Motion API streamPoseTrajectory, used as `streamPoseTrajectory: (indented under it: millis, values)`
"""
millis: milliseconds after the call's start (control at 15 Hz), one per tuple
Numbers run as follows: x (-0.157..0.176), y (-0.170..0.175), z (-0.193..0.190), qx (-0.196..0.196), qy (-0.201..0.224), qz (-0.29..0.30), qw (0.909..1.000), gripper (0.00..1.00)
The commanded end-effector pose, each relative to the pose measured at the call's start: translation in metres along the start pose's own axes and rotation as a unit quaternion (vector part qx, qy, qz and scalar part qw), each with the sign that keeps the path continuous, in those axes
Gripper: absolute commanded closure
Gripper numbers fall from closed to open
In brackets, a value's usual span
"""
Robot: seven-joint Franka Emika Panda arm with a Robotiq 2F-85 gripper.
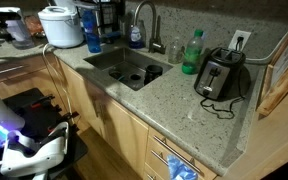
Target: Pick the blue bottle on the counter and put it in the sink
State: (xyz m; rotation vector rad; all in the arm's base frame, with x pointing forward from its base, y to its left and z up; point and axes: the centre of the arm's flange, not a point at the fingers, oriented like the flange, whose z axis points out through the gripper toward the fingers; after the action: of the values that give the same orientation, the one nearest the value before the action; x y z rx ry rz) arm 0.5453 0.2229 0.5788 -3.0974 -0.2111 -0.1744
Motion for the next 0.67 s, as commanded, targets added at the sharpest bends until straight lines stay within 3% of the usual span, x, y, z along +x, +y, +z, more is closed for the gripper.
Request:
streamPoseTrajectory:
  millis: [0,600]
  values:
    - [0.001,0.0,0.001,0.0,-0.001,0.0,1.0,0.0]
    - [0.007,0.001,0.01,-0.011,0.009,-0.002,0.9999,0.0]
